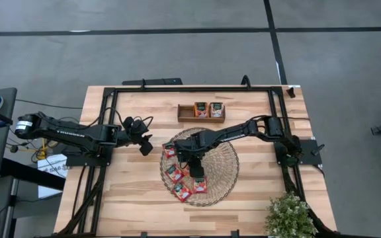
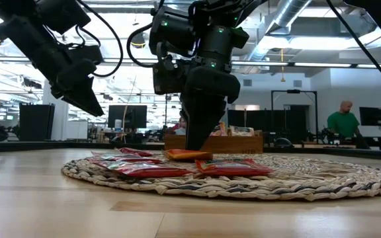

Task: Pick & Place Tea
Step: Put the orange tea bag into the middle slot of the wooden organizer

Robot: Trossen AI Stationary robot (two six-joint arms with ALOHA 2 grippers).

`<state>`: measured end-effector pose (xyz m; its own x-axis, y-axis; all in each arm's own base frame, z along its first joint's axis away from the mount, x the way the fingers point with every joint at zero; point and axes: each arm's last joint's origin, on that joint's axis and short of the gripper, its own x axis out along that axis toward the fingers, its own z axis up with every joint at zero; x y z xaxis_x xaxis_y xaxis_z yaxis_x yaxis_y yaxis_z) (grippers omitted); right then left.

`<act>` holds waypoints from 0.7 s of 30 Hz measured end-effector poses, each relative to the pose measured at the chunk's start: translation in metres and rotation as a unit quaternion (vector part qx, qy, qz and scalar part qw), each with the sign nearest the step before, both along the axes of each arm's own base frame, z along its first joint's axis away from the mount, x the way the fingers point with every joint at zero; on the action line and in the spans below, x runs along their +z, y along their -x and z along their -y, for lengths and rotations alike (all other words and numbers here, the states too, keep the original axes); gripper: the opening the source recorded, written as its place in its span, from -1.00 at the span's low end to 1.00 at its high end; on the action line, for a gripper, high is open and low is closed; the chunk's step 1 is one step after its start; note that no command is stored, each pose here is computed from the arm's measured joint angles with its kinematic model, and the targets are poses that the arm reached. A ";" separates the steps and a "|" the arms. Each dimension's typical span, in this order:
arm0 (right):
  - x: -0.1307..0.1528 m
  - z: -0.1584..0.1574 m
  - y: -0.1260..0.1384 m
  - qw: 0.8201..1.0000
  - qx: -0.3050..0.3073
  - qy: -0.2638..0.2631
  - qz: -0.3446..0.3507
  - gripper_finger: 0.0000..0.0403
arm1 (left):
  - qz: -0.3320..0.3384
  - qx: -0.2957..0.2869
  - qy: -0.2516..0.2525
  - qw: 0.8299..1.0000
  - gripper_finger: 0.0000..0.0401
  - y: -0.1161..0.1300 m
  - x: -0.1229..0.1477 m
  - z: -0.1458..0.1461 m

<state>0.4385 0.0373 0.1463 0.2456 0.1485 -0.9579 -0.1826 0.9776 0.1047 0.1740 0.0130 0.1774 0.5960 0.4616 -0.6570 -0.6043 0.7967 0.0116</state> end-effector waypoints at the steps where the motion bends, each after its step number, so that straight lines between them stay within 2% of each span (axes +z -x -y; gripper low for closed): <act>1: 0.000 0.000 0.000 1.000 0.000 0.000 0.000 -0.57 | 0.000 0.000 0.000 1.000 -0.35 0.000 0.000 0.000; 11: 0.000 0.000 0.000 1.000 0.001 0.000 -0.001 -0.96 | 0.011 0.001 0.001 1.000 -0.35 -0.001 0.001 0.000; 21: 0.002 0.001 0.003 1.000 0.000 0.014 -0.013 -0.99 | 0.012 0.001 0.001 1.000 -0.35 -0.001 0.001 0.000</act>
<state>0.4351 0.0365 0.1480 0.2213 0.1211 -0.9677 -0.1811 0.9801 0.0813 0.1755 0.0130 0.1788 0.6103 0.4612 -0.6441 -0.6055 0.7958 -0.0039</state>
